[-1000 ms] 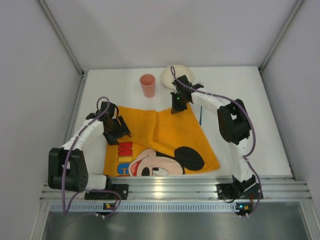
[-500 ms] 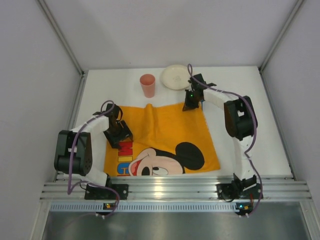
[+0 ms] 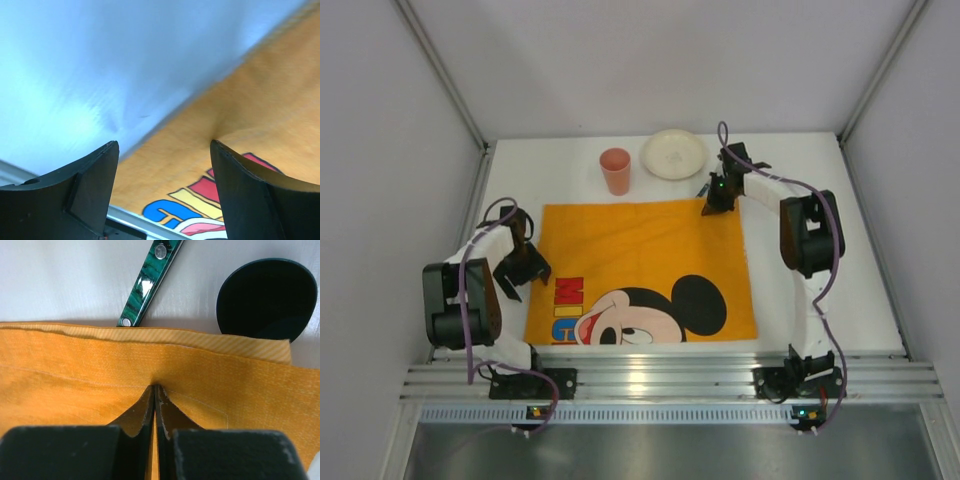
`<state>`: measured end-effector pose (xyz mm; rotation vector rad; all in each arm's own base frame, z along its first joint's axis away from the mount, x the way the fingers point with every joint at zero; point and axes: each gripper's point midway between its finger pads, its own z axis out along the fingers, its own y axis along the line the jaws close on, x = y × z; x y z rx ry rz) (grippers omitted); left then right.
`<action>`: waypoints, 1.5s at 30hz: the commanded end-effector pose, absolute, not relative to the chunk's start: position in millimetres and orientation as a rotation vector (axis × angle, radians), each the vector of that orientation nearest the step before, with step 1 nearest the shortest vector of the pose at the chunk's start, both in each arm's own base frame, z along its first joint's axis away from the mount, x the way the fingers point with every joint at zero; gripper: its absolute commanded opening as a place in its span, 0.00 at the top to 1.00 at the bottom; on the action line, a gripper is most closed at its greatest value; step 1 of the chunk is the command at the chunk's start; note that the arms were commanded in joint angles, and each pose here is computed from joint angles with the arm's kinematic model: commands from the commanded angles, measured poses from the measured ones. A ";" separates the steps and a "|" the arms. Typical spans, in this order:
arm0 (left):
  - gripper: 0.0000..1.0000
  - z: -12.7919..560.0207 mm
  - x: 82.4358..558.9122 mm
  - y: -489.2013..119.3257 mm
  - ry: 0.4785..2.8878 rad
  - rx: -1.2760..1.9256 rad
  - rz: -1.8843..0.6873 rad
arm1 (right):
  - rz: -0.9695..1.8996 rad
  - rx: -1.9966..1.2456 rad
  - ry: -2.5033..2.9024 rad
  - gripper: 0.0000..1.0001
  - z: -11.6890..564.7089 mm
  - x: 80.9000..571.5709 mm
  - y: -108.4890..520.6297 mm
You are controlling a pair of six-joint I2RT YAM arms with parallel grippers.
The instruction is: Set the dinner table for one person
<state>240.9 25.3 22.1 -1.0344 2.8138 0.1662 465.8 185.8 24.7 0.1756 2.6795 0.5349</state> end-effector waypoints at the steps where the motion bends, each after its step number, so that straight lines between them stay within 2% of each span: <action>1: 0.21 40.6 230.6 47.1 2.798 -1.015 0.307 | 0.421 0.161 2.753 1.00 -3.7 459.4 181.6; 6: 0.23 56.7 245.0 45.3 2.735 -1.023 0.239 | 0.457 0.094 2.756 1.00 8.7 451.9 208.2; 10: 0.23 95.6 285.3 20.8 2.590 -0.982 -0.048 | 0.489 0.047 2.696 1.00 46.3 449.9 221.2; 11: 0.23 107.2 295.0 14.1 2.558 -0.957 -0.095 | 0.491 0.046 2.684 0.97 55.3 449.1 221.2; 12: 0.22 113.9 300.1 11.0 2.537 -0.947 -0.116 | 0.498 0.042 2.668 0.90 65.2 448.4 222.7; 13: 0.22 118.0 303.2 9.1 2.524 -0.949 -0.125 | 0.517 0.044 2.624 0.70 88.0 449.5 223.3; 14: 0.22 122.2 305.6 7.9 2.517 -0.940 -0.126 | 0.523 0.044 2.609 0.59 98.8 447.6 222.7; 16: 0.20 118.2 302.5 15.7 2.533 -0.924 -0.062 | 0.532 0.042 2.552 0.42 131.1 445.2 219.3; 20: 0.20 95.0 289.6 35.5 2.589 -0.887 0.085 | 0.521 0.034 2.506 0.40 172.3 428.2 210.5; 25: 0.22 64.1 293.4 36.6 2.600 -0.824 0.020 | 0.499 0.016 2.459 0.40 211.4 403.0 194.4; 29: 0.25 57.7 315.6 31.7 2.551 -0.777 -0.054 | 0.455 0.043 2.456 0.39 219.3 386.4 175.5; 35: 0.28 38.2 326.9 37.9 2.564 -0.758 -0.031 | 0.404 0.038 2.490 0.39 216.3 370.8 159.3; 41: 0.38 10.8 326.0 45.5 2.589 -0.792 -0.023 | 0.371 0.041 2.499 0.40 213.0 360.2 147.8; 45: 0.53 -9.9 320.7 42.6 2.634 -0.794 -0.053 | 0.352 0.051 2.521 0.41 206.0 354.0 143.5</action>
